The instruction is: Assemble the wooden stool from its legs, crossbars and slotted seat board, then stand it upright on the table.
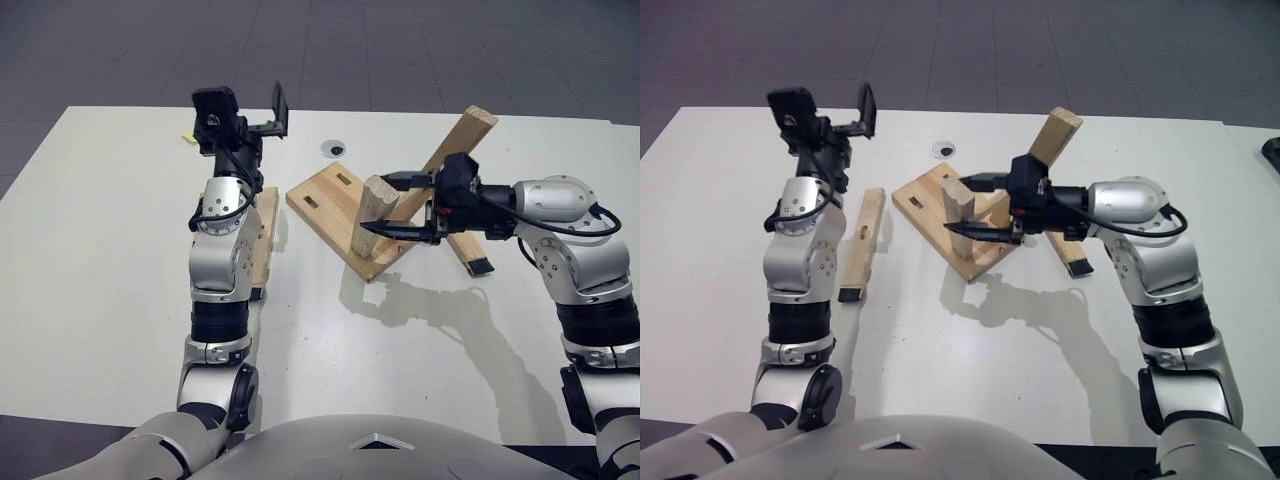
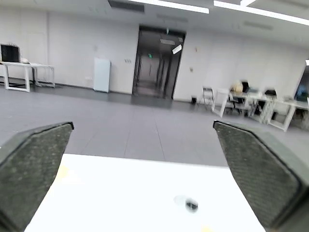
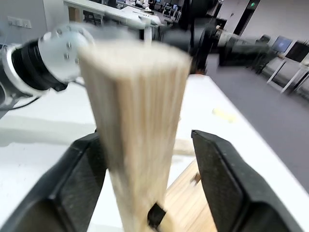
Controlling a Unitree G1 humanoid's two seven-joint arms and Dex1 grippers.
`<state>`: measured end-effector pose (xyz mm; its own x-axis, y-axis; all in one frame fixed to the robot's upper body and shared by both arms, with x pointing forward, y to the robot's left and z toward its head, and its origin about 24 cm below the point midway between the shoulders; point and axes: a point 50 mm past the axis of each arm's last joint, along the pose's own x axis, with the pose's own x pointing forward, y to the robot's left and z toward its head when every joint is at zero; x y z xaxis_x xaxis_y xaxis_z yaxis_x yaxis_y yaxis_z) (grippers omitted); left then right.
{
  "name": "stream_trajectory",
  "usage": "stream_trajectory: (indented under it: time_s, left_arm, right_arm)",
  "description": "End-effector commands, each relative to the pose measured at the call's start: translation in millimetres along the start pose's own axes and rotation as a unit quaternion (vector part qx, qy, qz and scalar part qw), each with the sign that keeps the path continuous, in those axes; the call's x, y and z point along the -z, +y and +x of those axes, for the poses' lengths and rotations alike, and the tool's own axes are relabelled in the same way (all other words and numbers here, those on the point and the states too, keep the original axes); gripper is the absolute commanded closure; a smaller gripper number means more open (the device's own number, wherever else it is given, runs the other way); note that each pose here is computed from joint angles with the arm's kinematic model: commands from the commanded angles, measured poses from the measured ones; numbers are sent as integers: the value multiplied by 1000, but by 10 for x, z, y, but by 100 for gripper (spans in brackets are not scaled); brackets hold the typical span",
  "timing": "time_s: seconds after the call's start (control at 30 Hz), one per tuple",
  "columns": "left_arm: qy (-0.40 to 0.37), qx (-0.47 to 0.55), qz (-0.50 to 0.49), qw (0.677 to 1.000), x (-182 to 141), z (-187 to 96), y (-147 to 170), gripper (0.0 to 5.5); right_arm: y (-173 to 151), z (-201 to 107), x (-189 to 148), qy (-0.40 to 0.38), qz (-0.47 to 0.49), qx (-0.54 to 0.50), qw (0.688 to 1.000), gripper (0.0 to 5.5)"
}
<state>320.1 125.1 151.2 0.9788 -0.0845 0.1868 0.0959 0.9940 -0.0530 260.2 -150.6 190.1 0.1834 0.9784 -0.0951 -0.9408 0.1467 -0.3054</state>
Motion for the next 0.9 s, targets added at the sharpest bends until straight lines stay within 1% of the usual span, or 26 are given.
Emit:
stream_trajectory:
  time_s: [0.03, 0.1, 0.2, 0.23, 0.27, 0.37, 0.4, 0.47, 0.57, 0.63, 0.67, 0.77, 0.9]
  left_arm:
    - [113, 54, 147, 981, 442, 33, 162, 10]
    - [136, 99, 252, 953, 581, 63, 213, 10]
    - [148, 190, 386, 891, 721, 68, 232, 10]
    - [151, 217, 417, 870, 738, 57, 256, 10]
    - [148, 236, 436, 856, 729, 51, 277, 10]
    - [135, 262, 472, 831, 657, 65, 379, 10]
    - [130, 262, 478, 828, 626, 78, 413, 10]
    - [109, 249, 486, 831, 552, 120, 443, 10]
    - [62, 222, 479, 847, 425, 207, 401, 10]
    - [47, 197, 478, 855, 422, 295, 370, 10]
    - [49, 195, 481, 853, 470, 334, 346, 10]
    - [69, 207, 508, 833, 692, 392, 283, 10]
    - [96, 257, 521, 809, 959, 331, 174, 10]
  right_arm:
    - [45, 20, -292, -76, -33, 27, 996, 185]
    - [41, -13, -461, -123, -40, 55, 990, 151]
    - [-1, -145, -625, -174, -30, 121, 977, 103]
    - [-3, -181, -636, -180, -25, 141, 973, 88]
    - [4, -216, -631, -183, -18, 158, 970, 76]
    - [49, -259, -579, -186, 7, 191, 964, 21]
    - [72, -248, -564, -190, 15, 197, 962, 11]
    - [105, -219, -546, -198, 27, 205, 958, 11]
    - [139, -172, -527, -205, 38, 215, 954, 11]
    - [161, -137, -540, -214, 41, 218, 951, 11]
    - [169, -123, -548, -218, 43, 219, 950, 11]
    - [189, -84, -552, -228, 53, 220, 947, 11]
    - [206, -44, -541, -232, 62, 216, 946, 11]
